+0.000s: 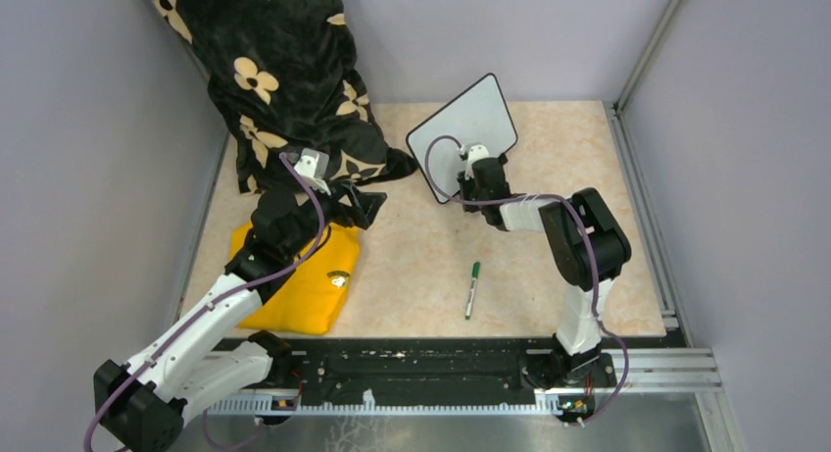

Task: Write a sentence on the whiteboard
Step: Adjust the whiteboard stand at the center of the board.

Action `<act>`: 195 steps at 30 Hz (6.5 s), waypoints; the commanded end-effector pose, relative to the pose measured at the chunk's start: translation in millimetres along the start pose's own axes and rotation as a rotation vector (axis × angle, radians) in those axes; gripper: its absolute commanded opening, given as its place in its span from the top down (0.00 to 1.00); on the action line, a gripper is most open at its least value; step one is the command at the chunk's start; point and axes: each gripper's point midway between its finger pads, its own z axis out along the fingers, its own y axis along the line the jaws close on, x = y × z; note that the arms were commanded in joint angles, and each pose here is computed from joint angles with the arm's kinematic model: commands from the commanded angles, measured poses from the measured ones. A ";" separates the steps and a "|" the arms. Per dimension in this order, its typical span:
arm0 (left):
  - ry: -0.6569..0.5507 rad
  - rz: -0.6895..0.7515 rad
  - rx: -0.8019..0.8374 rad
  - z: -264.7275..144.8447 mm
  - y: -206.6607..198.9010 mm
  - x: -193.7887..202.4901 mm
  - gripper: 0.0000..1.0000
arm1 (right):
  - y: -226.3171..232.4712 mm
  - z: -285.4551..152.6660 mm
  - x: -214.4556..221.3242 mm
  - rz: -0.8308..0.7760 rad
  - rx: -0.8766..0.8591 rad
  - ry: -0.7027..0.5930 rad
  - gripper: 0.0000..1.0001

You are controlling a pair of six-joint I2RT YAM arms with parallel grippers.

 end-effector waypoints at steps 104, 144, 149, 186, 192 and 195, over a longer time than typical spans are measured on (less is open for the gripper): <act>0.018 -0.044 0.041 5.6 -7.8 2.9 0.01 | -41.3 -86.9 36.9 0.332 0.221 -0.009 0.87; 0.064 -0.056 0.053 12.1 -8.3 17.2 0.01 | 21.1 -116.4 60.5 0.129 0.065 0.002 0.96; 0.065 -0.056 0.054 12.3 -8.5 17.5 0.01 | 37.0 -111.3 58.4 0.099 0.022 0.006 0.97; 0.057 -0.059 0.046 11.4 -7.5 15.1 0.01 | 37.1 -162.6 31.9 0.276 0.076 -0.017 0.64; 0.052 -0.062 0.042 11.1 -7.3 13.3 0.01 | 48.9 -191.9 41.3 0.289 0.105 0.008 0.65; 0.051 -0.071 0.012 11.3 -2.7 12.3 0.01 | 56.8 -205.7 54.4 0.253 0.184 -0.009 0.63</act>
